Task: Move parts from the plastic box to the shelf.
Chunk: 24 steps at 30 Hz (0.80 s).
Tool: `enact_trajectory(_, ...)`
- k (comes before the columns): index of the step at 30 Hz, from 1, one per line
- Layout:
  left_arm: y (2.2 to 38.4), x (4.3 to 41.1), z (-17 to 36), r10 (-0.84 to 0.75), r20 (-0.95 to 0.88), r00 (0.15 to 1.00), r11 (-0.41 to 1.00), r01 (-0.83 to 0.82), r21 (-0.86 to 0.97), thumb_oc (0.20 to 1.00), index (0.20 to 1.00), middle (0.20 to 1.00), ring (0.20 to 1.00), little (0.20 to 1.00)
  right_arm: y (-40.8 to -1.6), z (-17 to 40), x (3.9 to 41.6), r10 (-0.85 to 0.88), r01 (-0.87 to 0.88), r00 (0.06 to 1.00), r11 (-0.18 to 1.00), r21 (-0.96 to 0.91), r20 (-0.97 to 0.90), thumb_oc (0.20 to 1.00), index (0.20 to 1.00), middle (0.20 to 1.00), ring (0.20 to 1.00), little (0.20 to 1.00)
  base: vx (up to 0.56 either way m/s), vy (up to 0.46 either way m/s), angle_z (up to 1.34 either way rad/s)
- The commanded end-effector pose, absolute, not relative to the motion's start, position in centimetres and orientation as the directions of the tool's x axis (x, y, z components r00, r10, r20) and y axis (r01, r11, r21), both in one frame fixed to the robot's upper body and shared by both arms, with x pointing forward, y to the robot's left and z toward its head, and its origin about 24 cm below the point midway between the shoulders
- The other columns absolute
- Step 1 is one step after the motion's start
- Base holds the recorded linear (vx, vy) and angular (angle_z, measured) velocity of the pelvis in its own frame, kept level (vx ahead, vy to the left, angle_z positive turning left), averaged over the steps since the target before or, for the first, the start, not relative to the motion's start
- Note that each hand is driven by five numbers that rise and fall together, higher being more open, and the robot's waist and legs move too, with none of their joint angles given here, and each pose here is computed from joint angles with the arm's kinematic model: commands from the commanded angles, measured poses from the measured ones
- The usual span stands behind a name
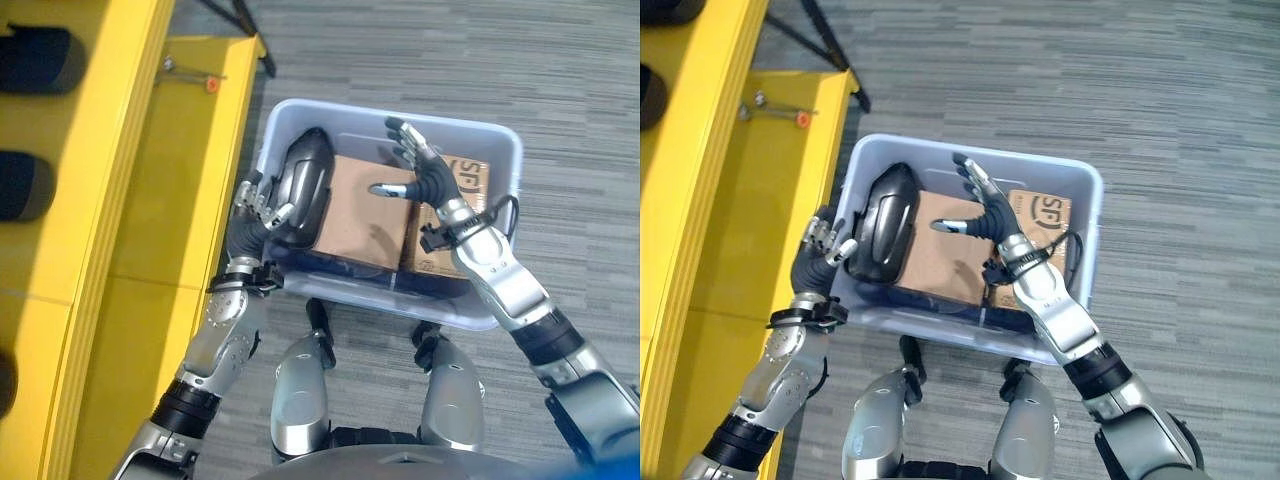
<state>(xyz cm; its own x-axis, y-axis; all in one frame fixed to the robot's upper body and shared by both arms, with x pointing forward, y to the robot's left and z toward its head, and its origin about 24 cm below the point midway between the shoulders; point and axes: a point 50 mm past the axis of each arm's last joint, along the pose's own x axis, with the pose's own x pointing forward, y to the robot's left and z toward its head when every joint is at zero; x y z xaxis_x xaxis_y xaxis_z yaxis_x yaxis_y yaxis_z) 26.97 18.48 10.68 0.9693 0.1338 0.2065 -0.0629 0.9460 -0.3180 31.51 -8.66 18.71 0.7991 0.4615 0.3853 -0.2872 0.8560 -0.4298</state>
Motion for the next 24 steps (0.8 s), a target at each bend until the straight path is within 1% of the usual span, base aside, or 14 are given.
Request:
enact_trajectory(1,18.6,25.4,14.1,0.087,0.377,0.922,0.952,0.034,-0.305,1.000,1.000,1.000,1.000,1.000,-6.8,21.9,30.3,0.593,-0.151,0.656,0.709,-0.689,0.466,1.000,1.000,1.000,1.000,1.000,-0.01,-0.011,0.51)
enact_trajectory(3,18.6,25.4,14.5,0.056,0.388,0.920,0.948,0.073,-0.309,1.000,1.000,1.000,1.000,1.000,-6.7,22.8,30.4,0.651,-0.065,0.619,0.600,-0.797,0.440,1.000,1.000,1.000,1.000,1.000,0.01,-0.044,0.49)
enact_trajectory(5,18.6,25.5,14.8,-0.018,0.398,0.917,0.949,0.141,-0.284,1.000,1.000,1.000,1.000,1.000,-7.5,23.4,31.2,0.707,0.102,0.597,0.402,-0.910,0.379,1.000,1.000,1.000,1.000,1.000,0.03,-0.110,0.46)
enact_trajectory(8,18.6,25.5,14.8,-0.052,0.394,0.918,0.948,0.169,-0.269,1.000,1.000,1.000,1.000,1.000,-8.1,23.7,31.9,0.724,0.180,0.593,0.307,-0.934,0.352,1.000,1.000,1.000,1.000,1.000,0.00,-0.095,0.31)
enact_trajectory(9,18.6,25.6,14.7,-0.069,0.387,0.919,0.949,0.180,-0.259,1.000,1.000,1.000,1.000,1.000,-8.3,23.6,32.2,0.740,0.220,0.586,0.248,-0.944,0.331,1.000,1.000,1.000,1.000,1.000,0.01,-0.127,0.23)
enact_trajectory(10,18.4,25.8,14.6,-0.110,0.379,0.919,0.956,0.201,-0.212,1.000,1.000,1.000,1.000,1.000,-8.7,23.3,33.3,0.739,0.258,0.615,0.139,-0.956,0.274,1.000,1.000,1.000,1.000,1.000,0.01,-0.128,0.14)
enact_trajectory(14,18.3,26.3,14.2,-0.146,0.357,0.923,0.958,0.221,-0.181,1.000,1.000,1.000,1.000,1.000,-10.5,23.4,35.6,0.627,0.294,0.722,0.104,-0.950,0.292,1.000,1.000,1.000,1.000,1.000,-0.01,-0.070,0.11)
enact_trajectory(15,18.2,26.4,14.2,-0.159,0.358,0.920,0.956,0.234,-0.177,1.000,1.000,1.000,1.000,1.000,-11.2,23.6,36.4,0.575,0.300,0.757,0.117,-0.947,0.310,1.000,1.000,1.000,1.000,1.000,-0.02,-0.019,0.03)
enact_trajectory(16,18.0,26.4,14.3,-0.187,0.371,0.910,0.953,0.260,-0.158,1.000,1.000,1.000,1.000,1.000,-12.6,23.6,37.4,0.500,0.294,0.813,0.090,-0.951,0.299,1.000,1.000,1.000,1.000,1.000,0.00,0.000,0.00)
enact_trajectory(17,17.9,26.4,14.4,-0.192,0.375,0.907,0.953,0.264,-0.151,1.000,1.000,1.000,1.000,1.000,-12.8,23.5,37.5,0.491,0.290,0.822,0.075,-0.954,0.288,1.000,1.000,1.000,1.000,1.000,-0.02,0.012,-0.04)
enact_trajectory(20,17.4,26.8,14.7,-0.188,0.391,0.901,0.943,0.277,-0.185,1.000,1.000,1.000,1.000,1.000,-13.2,23.0,38.2,0.504,0.339,0.826,-0.089,-0.937,0.251,1.000,1.000,1.000,1.000,1.000,-0.03,0.045,-0.07)
enact_trajectory(22,16.9,27.3,14.7,-0.185,0.378,0.907,0.936,0.280,-0.213,1.000,1.000,1.000,1.000,1.000,-12.4,23.1,38.8,0.540,0.361,0.821,-0.239,-0.901,0.186,1.000,1.000,1.000,1.000,1.000,-0.01,0.020,-0.14)
enact_trajectory(23,16.9,27.3,14.7,-0.185,0.378,0.907,0.936,0.279,-0.213,1.000,1.000,1.000,1.000,1.000,-12.4,23.1,38.8,0.540,0.362,0.821,-0.239,-0.901,0.186,1.000,1.000,1.000,1.000,1.000,0.00,0.001,-0.11)
enact_trajectory(24,16.8,27.4,14.6,-0.191,0.370,0.909,0.938,0.280,-0.204,1.000,1.000,1.000,1.000,1.000,-12.1,23.0,39.0,0.549,0.371,0.821,-0.306,-0.877,0.156,1.000,1.000,1.000,1.000,1.000,0.01,0.006,-0.07)
